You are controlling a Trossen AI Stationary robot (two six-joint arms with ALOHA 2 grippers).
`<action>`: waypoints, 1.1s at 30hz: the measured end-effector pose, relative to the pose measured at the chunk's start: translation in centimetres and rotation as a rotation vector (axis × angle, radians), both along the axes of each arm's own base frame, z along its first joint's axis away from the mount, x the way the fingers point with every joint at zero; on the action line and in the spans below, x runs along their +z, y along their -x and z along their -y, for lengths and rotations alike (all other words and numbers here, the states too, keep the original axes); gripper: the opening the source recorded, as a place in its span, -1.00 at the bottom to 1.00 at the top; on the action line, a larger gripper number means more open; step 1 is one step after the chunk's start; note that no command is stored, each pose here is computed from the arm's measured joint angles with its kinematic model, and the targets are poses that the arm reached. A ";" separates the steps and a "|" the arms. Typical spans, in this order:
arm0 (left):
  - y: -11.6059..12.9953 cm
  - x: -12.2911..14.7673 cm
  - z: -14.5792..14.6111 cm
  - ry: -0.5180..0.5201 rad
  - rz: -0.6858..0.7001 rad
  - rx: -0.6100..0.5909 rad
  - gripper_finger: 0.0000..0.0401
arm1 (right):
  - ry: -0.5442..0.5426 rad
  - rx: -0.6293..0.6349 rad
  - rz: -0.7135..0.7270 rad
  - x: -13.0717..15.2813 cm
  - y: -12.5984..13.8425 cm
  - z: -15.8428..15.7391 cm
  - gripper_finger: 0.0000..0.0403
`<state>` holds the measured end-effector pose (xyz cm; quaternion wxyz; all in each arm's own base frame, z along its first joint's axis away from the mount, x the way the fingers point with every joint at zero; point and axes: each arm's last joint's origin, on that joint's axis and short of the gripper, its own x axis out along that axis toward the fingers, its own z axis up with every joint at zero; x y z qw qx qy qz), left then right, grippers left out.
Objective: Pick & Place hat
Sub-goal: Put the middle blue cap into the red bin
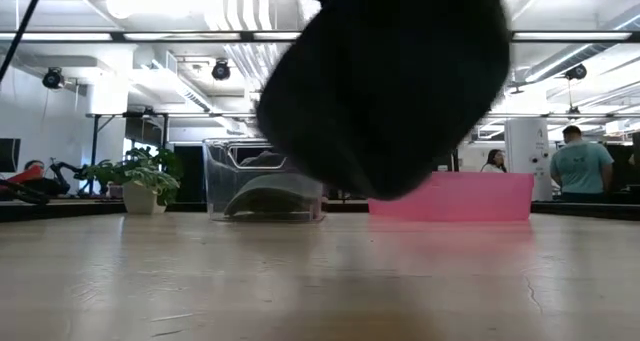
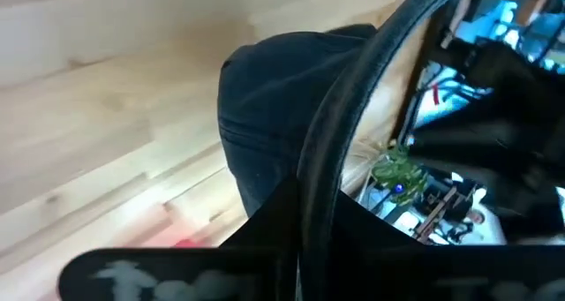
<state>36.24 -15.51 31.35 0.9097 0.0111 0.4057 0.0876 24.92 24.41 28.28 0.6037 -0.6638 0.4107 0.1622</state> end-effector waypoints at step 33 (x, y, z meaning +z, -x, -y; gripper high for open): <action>5.8 -0.7 -3.9 0.476 0.448 0.069 -0.61 | 0.209 0.090 0.267 5.5 1.0 -1.8 -0.94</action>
